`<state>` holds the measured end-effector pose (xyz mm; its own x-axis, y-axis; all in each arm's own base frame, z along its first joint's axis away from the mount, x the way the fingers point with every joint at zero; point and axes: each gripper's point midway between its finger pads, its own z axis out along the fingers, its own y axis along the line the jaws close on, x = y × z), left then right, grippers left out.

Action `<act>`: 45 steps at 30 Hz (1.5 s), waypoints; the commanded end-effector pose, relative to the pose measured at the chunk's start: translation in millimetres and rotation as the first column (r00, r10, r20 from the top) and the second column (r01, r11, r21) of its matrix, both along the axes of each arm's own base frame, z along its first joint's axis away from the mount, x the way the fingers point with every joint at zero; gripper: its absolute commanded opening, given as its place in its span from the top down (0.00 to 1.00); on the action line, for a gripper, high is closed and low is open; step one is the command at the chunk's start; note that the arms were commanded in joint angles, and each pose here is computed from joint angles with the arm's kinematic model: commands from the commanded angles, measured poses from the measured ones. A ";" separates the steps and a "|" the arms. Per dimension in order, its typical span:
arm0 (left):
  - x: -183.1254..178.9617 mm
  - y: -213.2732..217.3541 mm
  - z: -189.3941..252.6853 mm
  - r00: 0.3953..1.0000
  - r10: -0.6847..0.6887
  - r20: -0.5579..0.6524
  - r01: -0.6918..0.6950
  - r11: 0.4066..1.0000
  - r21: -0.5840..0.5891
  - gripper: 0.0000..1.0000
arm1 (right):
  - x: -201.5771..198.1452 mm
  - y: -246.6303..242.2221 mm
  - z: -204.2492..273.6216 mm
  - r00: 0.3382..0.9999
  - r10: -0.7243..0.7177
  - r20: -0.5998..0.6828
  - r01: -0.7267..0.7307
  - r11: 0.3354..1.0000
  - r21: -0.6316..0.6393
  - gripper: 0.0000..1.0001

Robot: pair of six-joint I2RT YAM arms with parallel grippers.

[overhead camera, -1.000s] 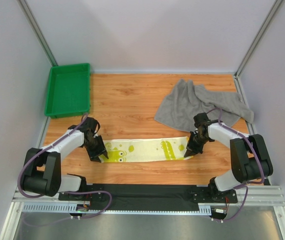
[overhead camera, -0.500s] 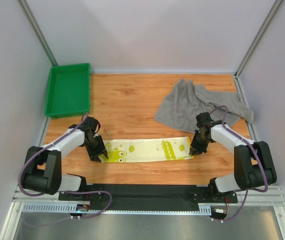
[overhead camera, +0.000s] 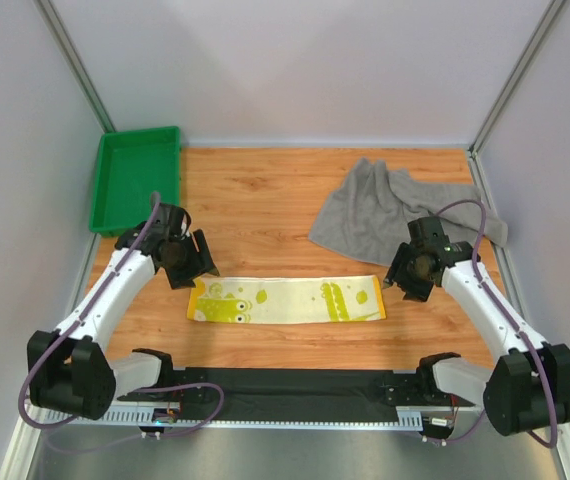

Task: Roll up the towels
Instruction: Fold the towel

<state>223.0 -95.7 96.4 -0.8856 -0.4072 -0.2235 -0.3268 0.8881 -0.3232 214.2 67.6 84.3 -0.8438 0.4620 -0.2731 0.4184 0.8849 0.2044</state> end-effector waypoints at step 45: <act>-50.7 70.2 146.5 0.772 -0.064 0.632 -0.092 0.973 0.211 0.20 | -30.1 17.2 -76.3 0.991 -0.122 -0.061 0.129 0.982 0.140 0.78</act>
<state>166.1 -26.7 237.6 -0.5274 -0.2815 -0.8016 -0.1214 0.9588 -0.2568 176.2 90.8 12.3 -0.7984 0.5918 -0.1110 0.5362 0.7827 0.3160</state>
